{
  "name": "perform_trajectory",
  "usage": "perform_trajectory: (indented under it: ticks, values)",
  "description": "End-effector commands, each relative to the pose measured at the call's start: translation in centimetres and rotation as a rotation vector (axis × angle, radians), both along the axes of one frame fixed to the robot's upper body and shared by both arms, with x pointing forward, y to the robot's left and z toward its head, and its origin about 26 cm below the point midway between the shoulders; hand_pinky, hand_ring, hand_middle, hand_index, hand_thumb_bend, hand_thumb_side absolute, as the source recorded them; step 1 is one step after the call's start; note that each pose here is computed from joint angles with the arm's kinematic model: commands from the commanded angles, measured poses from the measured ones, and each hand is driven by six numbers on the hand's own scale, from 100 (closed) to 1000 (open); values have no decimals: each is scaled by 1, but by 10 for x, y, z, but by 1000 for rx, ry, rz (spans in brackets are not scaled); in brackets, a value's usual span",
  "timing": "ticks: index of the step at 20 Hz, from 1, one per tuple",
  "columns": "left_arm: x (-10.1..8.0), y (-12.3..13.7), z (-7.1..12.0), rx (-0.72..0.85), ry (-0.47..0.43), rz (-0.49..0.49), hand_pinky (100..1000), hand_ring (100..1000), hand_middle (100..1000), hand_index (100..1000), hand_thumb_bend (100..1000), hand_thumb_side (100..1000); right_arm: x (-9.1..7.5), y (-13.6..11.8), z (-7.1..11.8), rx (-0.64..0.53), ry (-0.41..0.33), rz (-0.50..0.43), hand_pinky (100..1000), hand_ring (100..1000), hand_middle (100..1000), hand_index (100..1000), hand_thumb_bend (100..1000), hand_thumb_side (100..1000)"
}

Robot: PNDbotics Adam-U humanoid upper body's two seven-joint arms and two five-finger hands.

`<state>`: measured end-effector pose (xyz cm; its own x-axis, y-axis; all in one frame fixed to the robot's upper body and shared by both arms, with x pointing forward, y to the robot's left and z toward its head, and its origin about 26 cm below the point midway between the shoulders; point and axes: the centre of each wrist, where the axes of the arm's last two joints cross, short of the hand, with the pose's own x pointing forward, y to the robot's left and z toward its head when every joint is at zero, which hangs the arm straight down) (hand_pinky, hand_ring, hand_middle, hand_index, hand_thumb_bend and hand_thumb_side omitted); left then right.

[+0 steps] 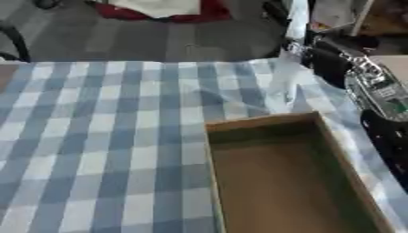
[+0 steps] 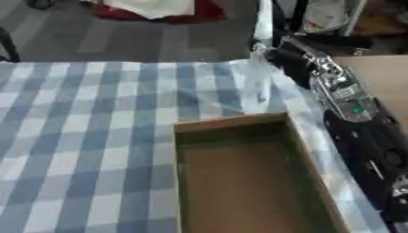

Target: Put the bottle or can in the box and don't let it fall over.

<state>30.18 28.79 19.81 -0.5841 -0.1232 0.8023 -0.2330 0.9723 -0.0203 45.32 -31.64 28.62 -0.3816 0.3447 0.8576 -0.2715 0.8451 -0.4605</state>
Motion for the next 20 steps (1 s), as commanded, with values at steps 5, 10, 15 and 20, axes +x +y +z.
perform_trajectory:
  ticks: [5, 10, 15, 20]
  values:
    - [-2, 0, 8, 11, -28, -6, 255, 783, 762, 523, 100, 672, -2, -7, 4, -15, -12, -36, 1000, 1000, 1000, 980, 100, 436]
    - [-2, 1, 8, 12, -28, -5, 256, 783, 762, 522, 100, 672, -1, -11, -5, -20, 12, -50, 1000, 1000, 1000, 971, 100, 429]
    - [-2, 0, 8, 12, -28, -6, 255, 783, 763, 522, 100, 672, 0, -12, -13, -19, 32, -55, 1000, 1000, 1000, 966, 100, 428]
    - [-2, 0, 8, 13, -28, -9, 255, 784, 763, 522, 100, 672, 1, -12, -17, -3, 44, -51, 1000, 1000, 1000, 969, 100, 430]
